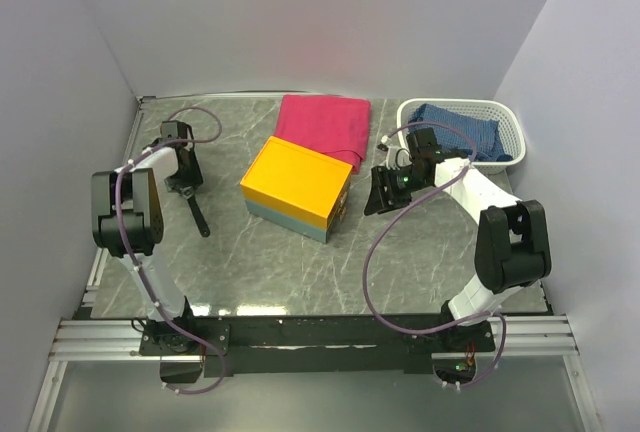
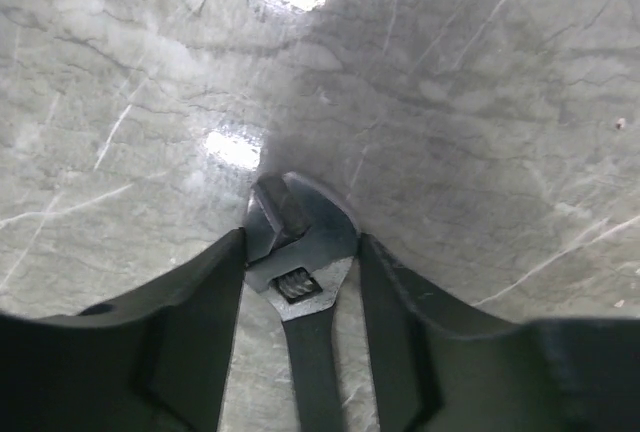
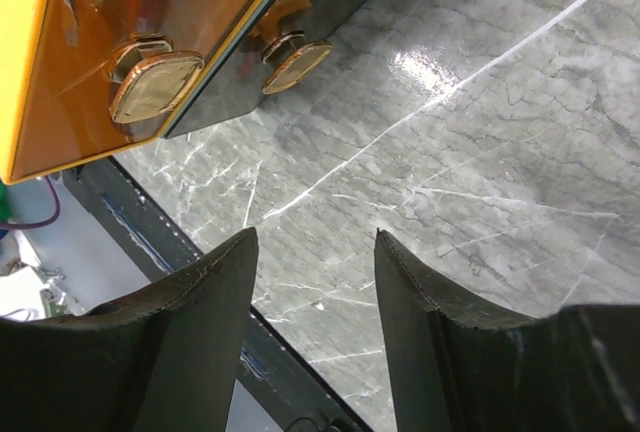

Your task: Sort the tools into containers

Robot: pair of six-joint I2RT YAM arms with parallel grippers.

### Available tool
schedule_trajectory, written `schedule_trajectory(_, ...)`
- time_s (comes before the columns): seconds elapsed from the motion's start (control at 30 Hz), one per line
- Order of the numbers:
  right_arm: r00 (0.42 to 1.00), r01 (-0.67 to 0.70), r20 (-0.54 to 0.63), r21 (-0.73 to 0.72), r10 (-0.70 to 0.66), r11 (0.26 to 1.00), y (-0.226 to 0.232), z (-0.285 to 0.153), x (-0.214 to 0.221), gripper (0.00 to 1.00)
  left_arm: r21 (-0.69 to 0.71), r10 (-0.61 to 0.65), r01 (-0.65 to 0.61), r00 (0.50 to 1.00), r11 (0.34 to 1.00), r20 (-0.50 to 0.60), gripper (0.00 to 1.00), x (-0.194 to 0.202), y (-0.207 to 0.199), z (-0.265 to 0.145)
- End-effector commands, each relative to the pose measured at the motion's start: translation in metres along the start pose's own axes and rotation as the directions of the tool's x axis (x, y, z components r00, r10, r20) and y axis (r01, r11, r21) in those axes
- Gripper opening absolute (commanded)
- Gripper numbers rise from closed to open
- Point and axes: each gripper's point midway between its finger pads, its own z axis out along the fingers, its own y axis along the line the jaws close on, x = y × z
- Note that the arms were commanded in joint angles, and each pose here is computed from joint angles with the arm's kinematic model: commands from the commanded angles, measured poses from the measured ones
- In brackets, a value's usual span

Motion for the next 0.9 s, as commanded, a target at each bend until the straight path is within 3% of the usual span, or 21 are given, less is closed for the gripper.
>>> schedule_trajectory(0.0, 0.999, 0.043, 0.029, 0.021, -0.044, 0.999, -0.002, -0.007, -0.017, 0.58, 0.033, -0.024, 0.026, 0.998, 0.999, -0.060, 0.48, 0.016, -0.006, 0.006)
schedule_trajectory(0.1, 0.998, 0.047, 0.032, 0.026, -0.048, 0.999, -0.002, -0.007, -0.019, 0.58, 0.067, -0.026, 0.031, 0.997, 0.997, -0.075, 0.33, 0.023, -0.010, -0.001)
schedule_trajectory(0.23, 0.998, 0.054, 0.040, 0.034, -0.056, 0.998, -0.002, -0.009, -0.024, 0.58, 0.093, -0.039, 0.043, 0.998, 0.995, -0.044, 0.02, 0.017, -0.012, -0.016)
schedule_trajectory(0.43, 0.996, 0.076, 0.049, 0.045, -0.078, 0.996, 0.000, -0.016, -0.025, 0.58, 0.212, -0.081, 0.064, 0.994, 0.975, 0.071, 0.01, -0.024, -0.023, -0.064)
schedule_trajectory(0.87, 0.990, 0.121, 0.063, 0.088, -0.127, 0.989, -0.002, -0.026, -0.019, 0.58, 0.488, -0.089, -0.077, 0.947, 0.870, 0.309, 0.01, -0.078, -0.055, -0.179)
